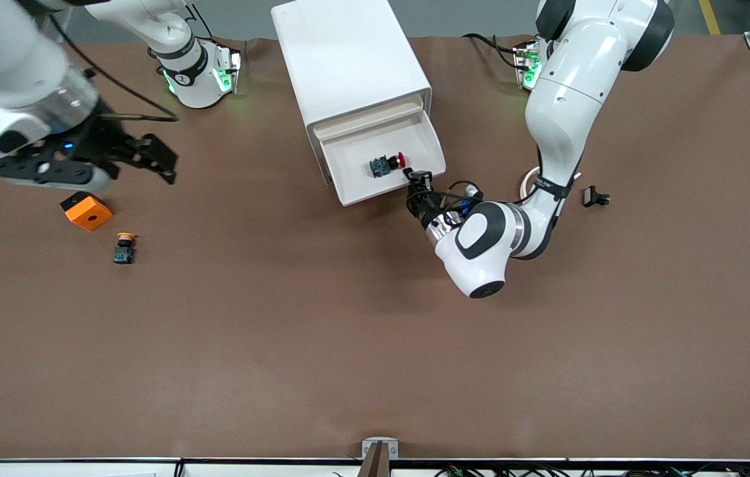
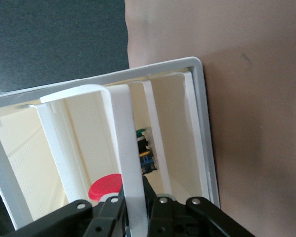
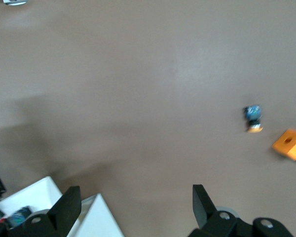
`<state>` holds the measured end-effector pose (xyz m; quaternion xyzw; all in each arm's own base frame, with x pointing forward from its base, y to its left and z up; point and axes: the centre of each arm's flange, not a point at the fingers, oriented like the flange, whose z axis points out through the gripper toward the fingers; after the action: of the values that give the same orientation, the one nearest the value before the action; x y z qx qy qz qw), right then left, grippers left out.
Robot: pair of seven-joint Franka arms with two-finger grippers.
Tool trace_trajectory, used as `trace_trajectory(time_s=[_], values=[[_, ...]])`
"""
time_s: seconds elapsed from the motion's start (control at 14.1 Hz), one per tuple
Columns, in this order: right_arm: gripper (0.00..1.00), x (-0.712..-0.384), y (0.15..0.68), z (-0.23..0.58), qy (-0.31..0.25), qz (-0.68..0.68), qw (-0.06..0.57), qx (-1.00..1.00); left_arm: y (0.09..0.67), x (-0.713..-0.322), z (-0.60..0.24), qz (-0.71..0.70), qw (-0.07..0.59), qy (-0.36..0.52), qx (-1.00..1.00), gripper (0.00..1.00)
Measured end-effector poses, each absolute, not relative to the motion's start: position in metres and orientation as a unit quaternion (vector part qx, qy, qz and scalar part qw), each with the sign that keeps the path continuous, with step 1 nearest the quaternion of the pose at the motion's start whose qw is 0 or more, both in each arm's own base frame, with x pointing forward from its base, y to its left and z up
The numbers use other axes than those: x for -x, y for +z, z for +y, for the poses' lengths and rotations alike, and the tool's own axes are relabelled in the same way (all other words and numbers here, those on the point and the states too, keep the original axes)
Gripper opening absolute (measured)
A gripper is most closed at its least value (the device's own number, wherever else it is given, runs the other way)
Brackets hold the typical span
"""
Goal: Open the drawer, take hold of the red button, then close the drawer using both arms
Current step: 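Pull the top drawer open with the left gripper while the right gripper approaches, then grasp the red-topped button in the drawer with the right gripper while the left withdraws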
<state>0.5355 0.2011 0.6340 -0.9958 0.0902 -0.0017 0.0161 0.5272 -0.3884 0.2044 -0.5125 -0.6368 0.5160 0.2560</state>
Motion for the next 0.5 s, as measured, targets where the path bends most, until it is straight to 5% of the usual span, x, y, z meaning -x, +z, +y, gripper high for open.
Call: trace_trajectory(time_s=[0.21,0.5], values=[[1.00,-0.503,0.628,0.277,0.006,0.160,0.013,0.987,0.207,-0.538,-0.382,-0.631,0.224,0.524,0.527,0.14],[1.00,-0.469,0.591,0.376,0.011,0.246,0.010,0.969,0.221,-0.568,-0.367,-0.616,0.140,0.525,0.571,0.53]])
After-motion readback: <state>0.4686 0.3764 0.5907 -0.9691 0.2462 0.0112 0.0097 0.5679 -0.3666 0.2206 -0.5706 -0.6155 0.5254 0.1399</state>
